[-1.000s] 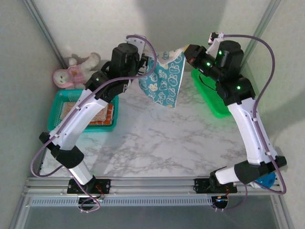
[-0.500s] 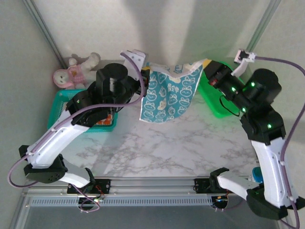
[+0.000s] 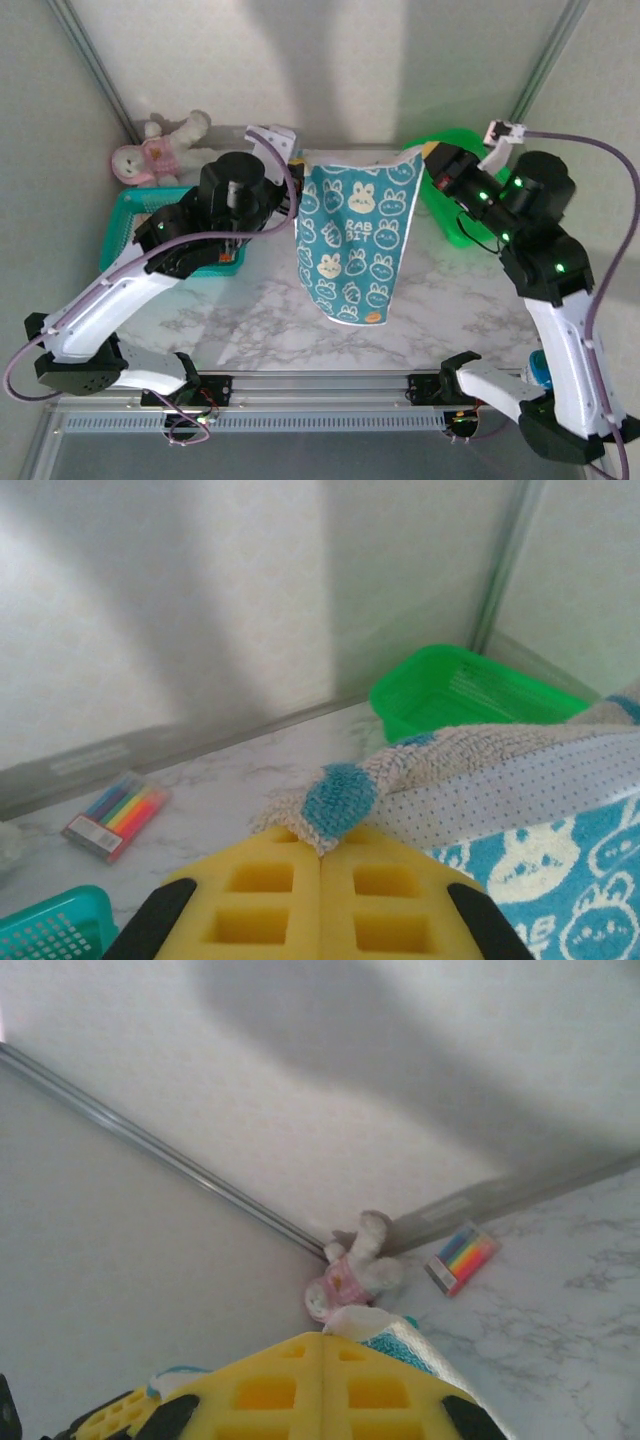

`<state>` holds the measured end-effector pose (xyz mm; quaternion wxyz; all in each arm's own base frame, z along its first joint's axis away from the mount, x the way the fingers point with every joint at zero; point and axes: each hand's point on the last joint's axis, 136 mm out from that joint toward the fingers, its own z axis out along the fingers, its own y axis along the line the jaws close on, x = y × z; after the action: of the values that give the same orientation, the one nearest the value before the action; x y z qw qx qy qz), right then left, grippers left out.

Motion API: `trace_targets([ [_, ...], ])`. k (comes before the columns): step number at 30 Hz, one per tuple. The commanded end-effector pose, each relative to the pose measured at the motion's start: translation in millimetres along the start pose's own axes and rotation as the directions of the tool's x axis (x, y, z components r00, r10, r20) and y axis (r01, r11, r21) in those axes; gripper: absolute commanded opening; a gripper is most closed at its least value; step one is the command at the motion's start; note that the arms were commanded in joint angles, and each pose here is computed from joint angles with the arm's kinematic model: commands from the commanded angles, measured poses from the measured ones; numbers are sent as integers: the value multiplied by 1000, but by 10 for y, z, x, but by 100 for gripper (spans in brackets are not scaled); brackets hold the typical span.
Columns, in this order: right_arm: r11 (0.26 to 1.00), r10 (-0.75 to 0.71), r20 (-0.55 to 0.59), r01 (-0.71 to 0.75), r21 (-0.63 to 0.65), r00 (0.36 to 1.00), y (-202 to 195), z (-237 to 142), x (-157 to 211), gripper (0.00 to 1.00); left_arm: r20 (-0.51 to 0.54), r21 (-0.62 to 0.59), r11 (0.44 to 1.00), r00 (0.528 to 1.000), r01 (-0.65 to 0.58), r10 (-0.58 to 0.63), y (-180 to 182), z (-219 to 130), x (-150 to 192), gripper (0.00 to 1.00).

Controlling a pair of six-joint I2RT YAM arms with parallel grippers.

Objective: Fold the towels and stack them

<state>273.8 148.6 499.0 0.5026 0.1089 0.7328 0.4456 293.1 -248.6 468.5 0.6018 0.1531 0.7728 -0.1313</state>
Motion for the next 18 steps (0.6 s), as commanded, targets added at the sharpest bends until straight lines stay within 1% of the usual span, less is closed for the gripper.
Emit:
trace_targets([
  [1, 999, -1, -2, 1, 47, 1000, -170, 318, 3, 0, -22, 7, 1000, 1000, 17, -17, 143, 309, 90, 0],
  [6, 996, -14, -23, 16, 88, 1000, -370, 854, -89, 0, -63, 7, 1000, 998, 12, -12, 362, 864, 181, 0],
  [14, 993, 2, -64, 6, 121, 998, -787, 1705, -246, 0, -173, -39, 999, 985, -11, 4, 745, 1852, 525, 0],
  [18, 990, 12, -81, -1, 138, 997, -1003, 2063, -347, 0, -193, -43, 999, 981, -2, -6, 903, 2257, 564, 0],
])
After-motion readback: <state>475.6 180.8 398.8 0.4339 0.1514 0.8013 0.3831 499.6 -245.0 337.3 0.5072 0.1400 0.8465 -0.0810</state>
